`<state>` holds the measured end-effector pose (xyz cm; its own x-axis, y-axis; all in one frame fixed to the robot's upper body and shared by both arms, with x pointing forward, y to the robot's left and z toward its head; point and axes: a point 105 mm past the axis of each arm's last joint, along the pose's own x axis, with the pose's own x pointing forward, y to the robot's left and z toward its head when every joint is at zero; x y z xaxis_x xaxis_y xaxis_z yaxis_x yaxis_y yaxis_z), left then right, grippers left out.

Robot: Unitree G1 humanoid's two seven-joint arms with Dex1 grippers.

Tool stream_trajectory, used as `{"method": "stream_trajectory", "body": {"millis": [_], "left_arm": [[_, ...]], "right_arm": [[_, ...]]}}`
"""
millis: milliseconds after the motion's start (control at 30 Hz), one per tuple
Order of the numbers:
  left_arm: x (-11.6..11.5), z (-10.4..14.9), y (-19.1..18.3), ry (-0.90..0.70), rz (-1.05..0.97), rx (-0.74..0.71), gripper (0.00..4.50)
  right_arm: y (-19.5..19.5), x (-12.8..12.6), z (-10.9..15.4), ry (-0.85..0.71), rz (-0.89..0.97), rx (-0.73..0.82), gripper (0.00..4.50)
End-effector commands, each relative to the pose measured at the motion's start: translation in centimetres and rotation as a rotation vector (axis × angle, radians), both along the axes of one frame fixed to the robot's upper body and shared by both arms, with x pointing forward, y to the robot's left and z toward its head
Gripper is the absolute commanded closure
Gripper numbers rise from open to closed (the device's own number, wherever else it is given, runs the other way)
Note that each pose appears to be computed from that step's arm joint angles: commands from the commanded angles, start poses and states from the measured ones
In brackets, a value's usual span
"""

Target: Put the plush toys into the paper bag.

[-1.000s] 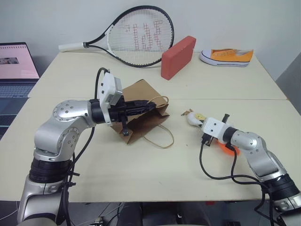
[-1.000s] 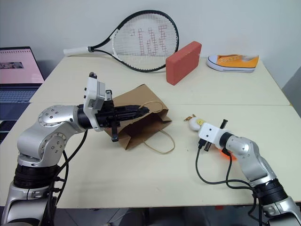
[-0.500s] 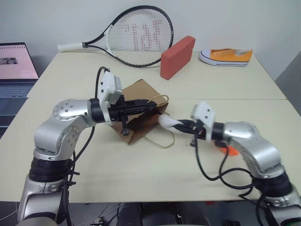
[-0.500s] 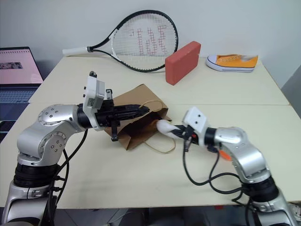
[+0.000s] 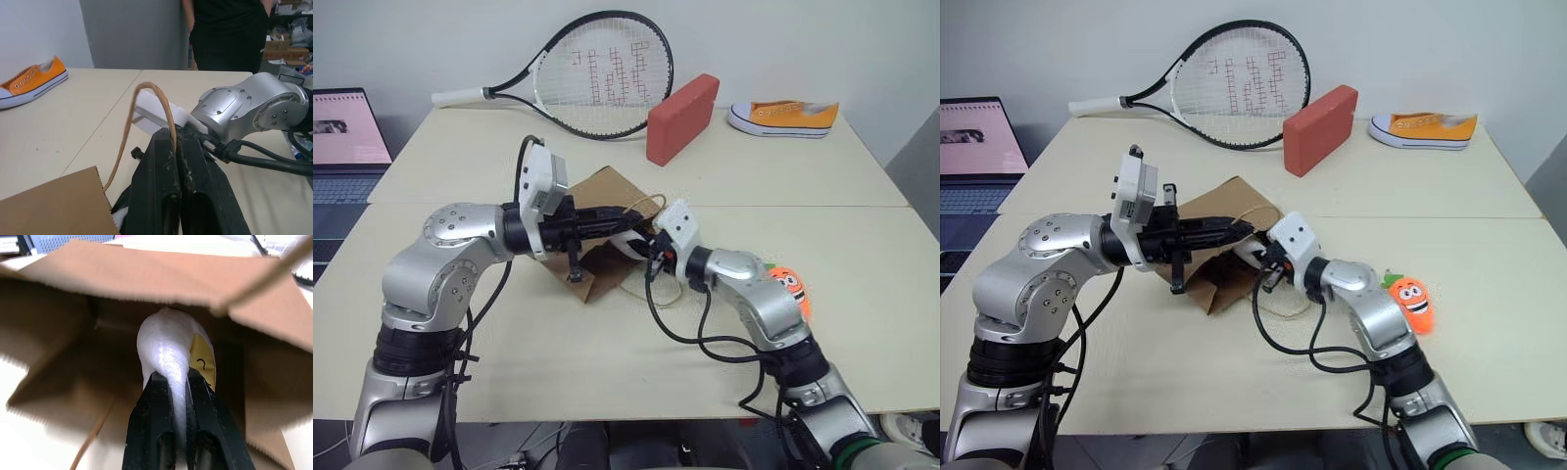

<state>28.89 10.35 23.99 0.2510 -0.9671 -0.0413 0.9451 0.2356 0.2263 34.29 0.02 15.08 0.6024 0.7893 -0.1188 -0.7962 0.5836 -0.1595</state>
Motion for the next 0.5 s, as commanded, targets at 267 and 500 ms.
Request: {"method": "stream_trajectory", "body": {"millis": [267,500], "left_arm": [[-1.1,0.5,-0.4,-0.024,-0.04,0.007,4.5],[-1.1,0.3,-0.3,-0.015,-0.032,0.006,4.5]], "right_arm": [[1.1,2.5,0.6,-0.012,-0.125,0.127,4.46],[0.9,2.9,0.2,-0.028,-0.155,0.137,2.09]]}}
